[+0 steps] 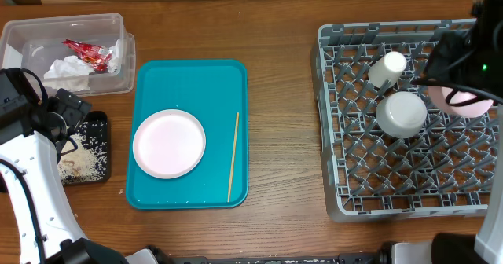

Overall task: Sort waste into correct bins and load items into the dishwasher
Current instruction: 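Lift the pink saucer and carry it right to the rack's front, then set the saucer upside down in the rack and open the right gripper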

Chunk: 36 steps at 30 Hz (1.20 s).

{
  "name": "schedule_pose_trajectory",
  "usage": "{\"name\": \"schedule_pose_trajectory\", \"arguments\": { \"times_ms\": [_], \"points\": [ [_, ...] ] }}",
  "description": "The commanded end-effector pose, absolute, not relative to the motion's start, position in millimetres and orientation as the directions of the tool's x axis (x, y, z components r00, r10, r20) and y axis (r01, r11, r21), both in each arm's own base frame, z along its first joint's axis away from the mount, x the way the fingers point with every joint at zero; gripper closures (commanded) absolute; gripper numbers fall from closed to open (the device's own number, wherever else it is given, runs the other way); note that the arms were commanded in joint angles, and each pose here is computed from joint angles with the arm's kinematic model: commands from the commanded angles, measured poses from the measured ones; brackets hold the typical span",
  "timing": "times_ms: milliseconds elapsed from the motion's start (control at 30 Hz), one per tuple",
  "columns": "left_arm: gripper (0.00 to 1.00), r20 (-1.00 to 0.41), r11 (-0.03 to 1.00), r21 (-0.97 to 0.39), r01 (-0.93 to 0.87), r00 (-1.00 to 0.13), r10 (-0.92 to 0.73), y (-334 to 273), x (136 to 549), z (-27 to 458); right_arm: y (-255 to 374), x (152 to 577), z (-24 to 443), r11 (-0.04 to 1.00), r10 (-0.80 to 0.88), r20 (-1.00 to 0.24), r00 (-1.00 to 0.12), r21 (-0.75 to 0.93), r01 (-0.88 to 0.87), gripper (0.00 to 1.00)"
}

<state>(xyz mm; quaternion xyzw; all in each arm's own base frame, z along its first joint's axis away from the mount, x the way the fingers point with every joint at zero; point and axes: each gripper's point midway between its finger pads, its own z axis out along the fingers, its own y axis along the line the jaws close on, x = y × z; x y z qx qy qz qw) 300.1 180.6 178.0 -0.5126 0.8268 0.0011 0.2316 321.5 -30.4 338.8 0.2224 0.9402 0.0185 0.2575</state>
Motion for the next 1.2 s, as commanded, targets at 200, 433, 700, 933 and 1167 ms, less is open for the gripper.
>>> {"name": "schedule_pose_trajectory", "arguments": {
  "times_ms": [200,433,700,933,1167],
  "points": [
    [0.00,-0.386,0.468,-0.245,-0.849,-0.358,-0.850,180.9,302.0,180.4,24.8,312.9,257.3,0.847,0.327,-0.314,-0.891,0.515,0.130,0.96],
    [0.00,-0.386,0.468,-0.246,-0.849,-0.358,-0.850,180.9,302.1,180.5,35.3,292.8,253.7,0.588,0.339,-0.280,-0.898,0.808,-0.030,0.96],
    [0.00,-0.386,0.468,-0.245,-0.849,-0.358,-0.850,180.9,302.0,180.4,5.2,263.7,236.7,0.439,0.472,-0.196,-0.860,0.898,0.037,0.96],
    [0.00,-0.386,0.468,-0.245,-0.849,-0.358,-0.850,180.9,302.0,180.4,-14.2,251.5,201.3,0.374,0.574,-0.105,-0.812,0.916,0.146,0.96],
    [0.00,-0.386,0.468,-0.245,-0.849,-0.358,-0.850,180.9,302.0,180.4,-30.6,249.9,184.6,0.387,0.617,-0.110,-0.779,0.905,0.179,0.96]
  ]
}}
